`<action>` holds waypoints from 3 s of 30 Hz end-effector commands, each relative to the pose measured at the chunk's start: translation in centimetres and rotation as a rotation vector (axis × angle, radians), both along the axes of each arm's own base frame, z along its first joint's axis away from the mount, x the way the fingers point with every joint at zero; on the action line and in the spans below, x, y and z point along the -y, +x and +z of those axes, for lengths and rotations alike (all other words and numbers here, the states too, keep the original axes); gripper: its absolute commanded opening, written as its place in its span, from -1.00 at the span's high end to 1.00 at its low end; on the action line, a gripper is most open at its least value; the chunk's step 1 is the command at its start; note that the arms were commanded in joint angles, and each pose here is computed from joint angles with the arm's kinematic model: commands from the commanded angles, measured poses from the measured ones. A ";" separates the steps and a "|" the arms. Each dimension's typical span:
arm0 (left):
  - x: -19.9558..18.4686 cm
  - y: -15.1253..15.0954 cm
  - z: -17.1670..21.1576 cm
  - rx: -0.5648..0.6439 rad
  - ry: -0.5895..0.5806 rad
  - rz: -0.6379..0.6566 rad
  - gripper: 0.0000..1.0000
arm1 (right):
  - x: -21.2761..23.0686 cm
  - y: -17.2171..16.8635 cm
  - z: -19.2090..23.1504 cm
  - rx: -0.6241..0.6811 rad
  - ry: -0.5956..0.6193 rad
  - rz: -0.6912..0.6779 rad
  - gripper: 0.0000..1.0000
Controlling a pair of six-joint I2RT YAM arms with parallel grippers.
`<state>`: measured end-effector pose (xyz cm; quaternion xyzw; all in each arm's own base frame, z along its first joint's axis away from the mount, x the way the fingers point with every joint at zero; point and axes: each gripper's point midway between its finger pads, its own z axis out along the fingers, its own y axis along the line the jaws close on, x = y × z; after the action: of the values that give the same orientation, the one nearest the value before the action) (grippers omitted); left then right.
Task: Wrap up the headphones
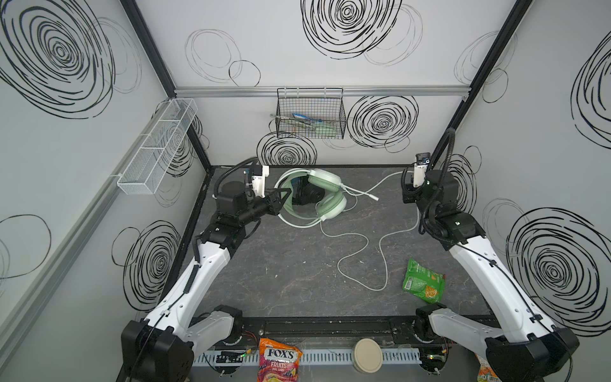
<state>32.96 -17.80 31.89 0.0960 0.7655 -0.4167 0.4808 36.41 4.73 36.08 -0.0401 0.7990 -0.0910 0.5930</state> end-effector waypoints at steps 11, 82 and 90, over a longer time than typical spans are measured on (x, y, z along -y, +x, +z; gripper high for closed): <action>6.2 -8.3 -0.7 0.209 0.256 -0.405 1.00 | -4.9 3.3 0.0 -0.135 -0.008 0.114 1.00; -7.8 1.8 8.0 0.153 -0.056 0.582 1.00 | -14.3 -1.6 7.6 -0.014 -0.151 0.331 0.82; -5.0 1.9 10.1 0.235 -0.076 0.379 1.00 | -12.4 -1.3 8.7 -0.003 -0.176 0.283 0.81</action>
<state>35.64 -11.43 34.67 -0.0743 0.7750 -0.2591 0.5716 35.35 18.76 42.09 -0.2223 0.7880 -0.0677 0.5701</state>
